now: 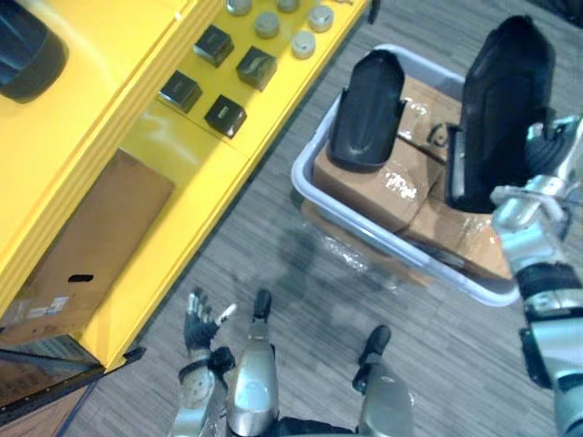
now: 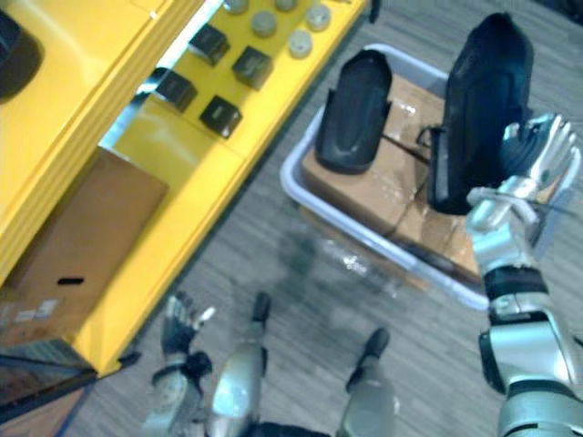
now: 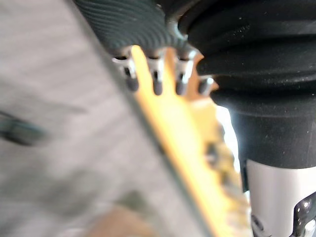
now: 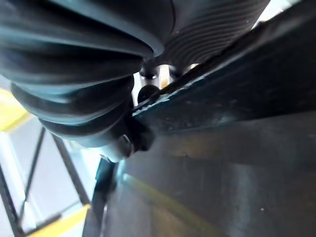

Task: Walk over and take plastic housings, then place them on the shelf

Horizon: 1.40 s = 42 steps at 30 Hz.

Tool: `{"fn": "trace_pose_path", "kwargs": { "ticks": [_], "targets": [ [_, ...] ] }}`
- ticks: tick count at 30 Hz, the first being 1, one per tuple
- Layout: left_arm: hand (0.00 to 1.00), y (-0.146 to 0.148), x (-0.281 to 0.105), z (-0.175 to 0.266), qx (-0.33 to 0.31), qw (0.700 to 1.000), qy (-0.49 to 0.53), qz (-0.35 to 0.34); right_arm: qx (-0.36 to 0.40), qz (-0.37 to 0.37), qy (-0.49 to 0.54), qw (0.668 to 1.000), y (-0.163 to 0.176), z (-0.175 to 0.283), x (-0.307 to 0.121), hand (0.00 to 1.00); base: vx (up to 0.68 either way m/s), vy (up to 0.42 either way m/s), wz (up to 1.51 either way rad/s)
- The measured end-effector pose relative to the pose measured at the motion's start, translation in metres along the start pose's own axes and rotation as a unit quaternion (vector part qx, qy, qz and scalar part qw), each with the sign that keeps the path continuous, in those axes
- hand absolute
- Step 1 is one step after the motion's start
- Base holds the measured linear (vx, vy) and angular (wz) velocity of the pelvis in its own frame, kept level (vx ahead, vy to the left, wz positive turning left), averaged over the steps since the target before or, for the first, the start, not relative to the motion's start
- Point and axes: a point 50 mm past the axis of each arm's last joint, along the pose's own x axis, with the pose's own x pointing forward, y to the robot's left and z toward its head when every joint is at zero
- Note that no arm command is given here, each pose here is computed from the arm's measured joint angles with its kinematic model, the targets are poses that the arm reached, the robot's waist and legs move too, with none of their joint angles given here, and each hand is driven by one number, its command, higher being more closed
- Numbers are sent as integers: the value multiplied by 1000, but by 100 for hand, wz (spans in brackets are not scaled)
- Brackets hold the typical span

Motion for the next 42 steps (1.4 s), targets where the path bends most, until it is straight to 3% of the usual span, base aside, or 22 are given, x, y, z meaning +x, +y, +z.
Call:
{"fn": "trace_pose_path", "kwargs": {
  "ticks": [5,10,14,22,31,37,42],
  "targets": [
    [0,-15,5,38,3,996,-87,-20,31,1,11,999,11,-7,-50,100,16,-8,-1],
    [0,-17,12,49,44,992,-117,-32,39,16,15,999,16,-7,-67,100,18,-15,-7],
    [0,-30,20,59,39,988,-139,-60,32,27,18,999,17,-12,-77,100,-30,-17,-9],
    [0,-90,51,51,43,979,-88,-176,71,25,-13,997,26,15,-65,100,-50,-11,-23],
    [0,-132,98,79,48,974,-89,-204,143,14,-81,986,35,79,-36,100,-23,-5,-18],
    [0,-146,109,97,-10,971,-80,-227,189,11,-112,976,38,110,-29,100,-5,-11,-13],
    [0,-154,113,105,-100,958,-51,-263,201,22,-123,972,41,121,-32,100,-17,-9,-9]
  ]
}}
